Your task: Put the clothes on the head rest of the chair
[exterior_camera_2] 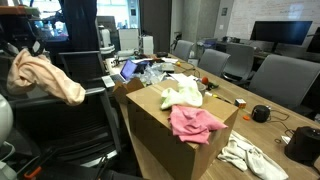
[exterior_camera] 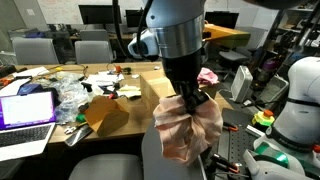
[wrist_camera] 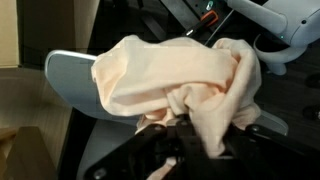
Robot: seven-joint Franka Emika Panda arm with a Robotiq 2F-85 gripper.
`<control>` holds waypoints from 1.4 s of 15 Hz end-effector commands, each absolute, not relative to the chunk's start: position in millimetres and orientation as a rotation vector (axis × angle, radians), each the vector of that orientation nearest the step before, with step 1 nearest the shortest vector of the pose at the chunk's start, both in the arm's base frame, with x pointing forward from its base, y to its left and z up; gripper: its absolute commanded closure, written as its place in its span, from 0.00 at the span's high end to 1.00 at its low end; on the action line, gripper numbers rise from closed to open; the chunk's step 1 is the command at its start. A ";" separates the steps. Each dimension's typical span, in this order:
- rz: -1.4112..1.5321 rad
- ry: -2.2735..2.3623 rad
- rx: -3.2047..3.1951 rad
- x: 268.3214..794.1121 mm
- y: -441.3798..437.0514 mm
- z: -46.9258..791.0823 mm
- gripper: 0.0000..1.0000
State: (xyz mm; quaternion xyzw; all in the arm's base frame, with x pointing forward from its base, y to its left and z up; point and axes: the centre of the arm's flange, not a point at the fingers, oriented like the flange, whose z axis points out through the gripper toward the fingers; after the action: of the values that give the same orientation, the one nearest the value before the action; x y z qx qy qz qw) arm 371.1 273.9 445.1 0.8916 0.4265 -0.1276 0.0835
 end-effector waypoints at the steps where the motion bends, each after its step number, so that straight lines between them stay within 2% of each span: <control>1: -0.385 1.173 2.725 395.4 270.6 438.9 0.05; 8: -0.415 0.875 2.888 422.6 222.4 422.1 0.05; 21: -0.491 0.562 2.953 423.5 183.3 398.3 0.05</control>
State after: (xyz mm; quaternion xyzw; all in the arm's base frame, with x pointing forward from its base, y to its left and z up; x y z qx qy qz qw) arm 424.5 186.4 400.0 0.9629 0.2053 -0.1679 0.0499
